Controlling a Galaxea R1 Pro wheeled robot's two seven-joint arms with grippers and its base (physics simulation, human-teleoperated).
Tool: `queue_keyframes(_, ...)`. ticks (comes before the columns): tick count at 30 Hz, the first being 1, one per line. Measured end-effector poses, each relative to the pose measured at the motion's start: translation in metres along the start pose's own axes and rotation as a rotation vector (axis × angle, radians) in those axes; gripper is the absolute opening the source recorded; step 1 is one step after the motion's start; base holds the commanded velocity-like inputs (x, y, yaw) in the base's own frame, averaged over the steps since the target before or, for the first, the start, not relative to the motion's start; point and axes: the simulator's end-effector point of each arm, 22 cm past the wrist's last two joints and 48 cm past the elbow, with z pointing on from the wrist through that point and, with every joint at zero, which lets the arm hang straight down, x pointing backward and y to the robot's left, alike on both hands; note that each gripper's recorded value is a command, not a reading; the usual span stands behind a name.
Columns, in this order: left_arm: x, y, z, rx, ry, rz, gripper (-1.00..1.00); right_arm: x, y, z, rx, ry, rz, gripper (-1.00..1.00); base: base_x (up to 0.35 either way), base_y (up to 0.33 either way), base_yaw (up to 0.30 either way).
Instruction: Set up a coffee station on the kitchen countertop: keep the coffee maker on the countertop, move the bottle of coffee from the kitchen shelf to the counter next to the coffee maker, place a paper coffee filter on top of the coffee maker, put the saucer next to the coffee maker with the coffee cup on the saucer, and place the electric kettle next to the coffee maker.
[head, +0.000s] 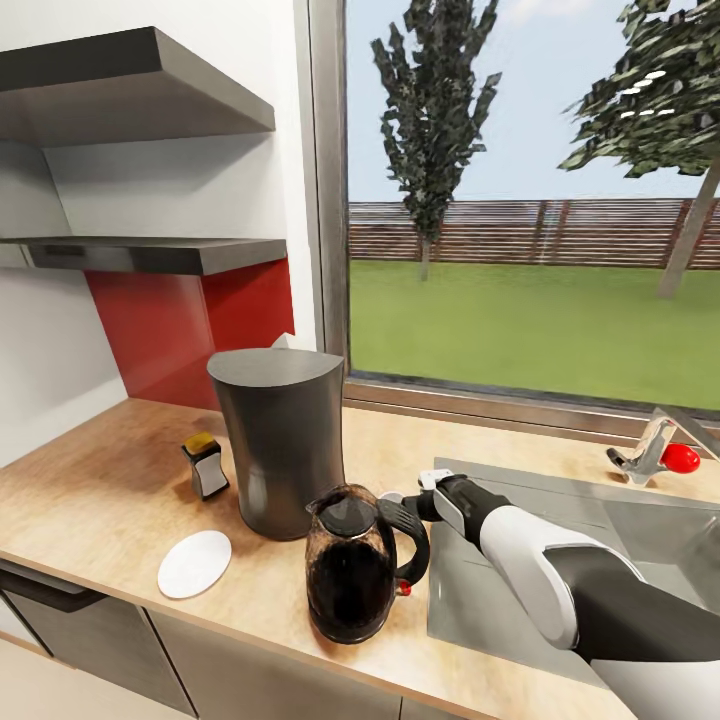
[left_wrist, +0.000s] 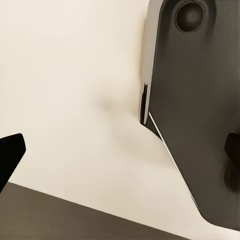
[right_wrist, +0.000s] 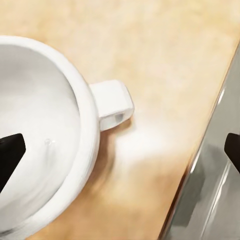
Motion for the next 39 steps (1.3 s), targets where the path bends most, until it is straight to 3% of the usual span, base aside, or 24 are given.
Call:
queue_keyframes(6,0.0001,0.0,0.0,0.0,0.0,-0.001,1.0,0.0036,0.0005,0.0011,-0.001,0.005,0.001,1.0,0.0,0.0,0.0)
queue_keyframes(7,0.0,0.0,0.0,0.0,0.0,-0.001,1.0,0.004,0.0009,0.0012,-0.002,0.005,0.001,-1.0,0.0,0.0,0.0)
queue_keyframes(39,-0.0002,0.0004,0.0,0.0,-0.001,0.001,1.0,-0.0005,0.0036,0.0,-0.01,-0.006,0.013,-1.0,0.0,0.0,0.0)
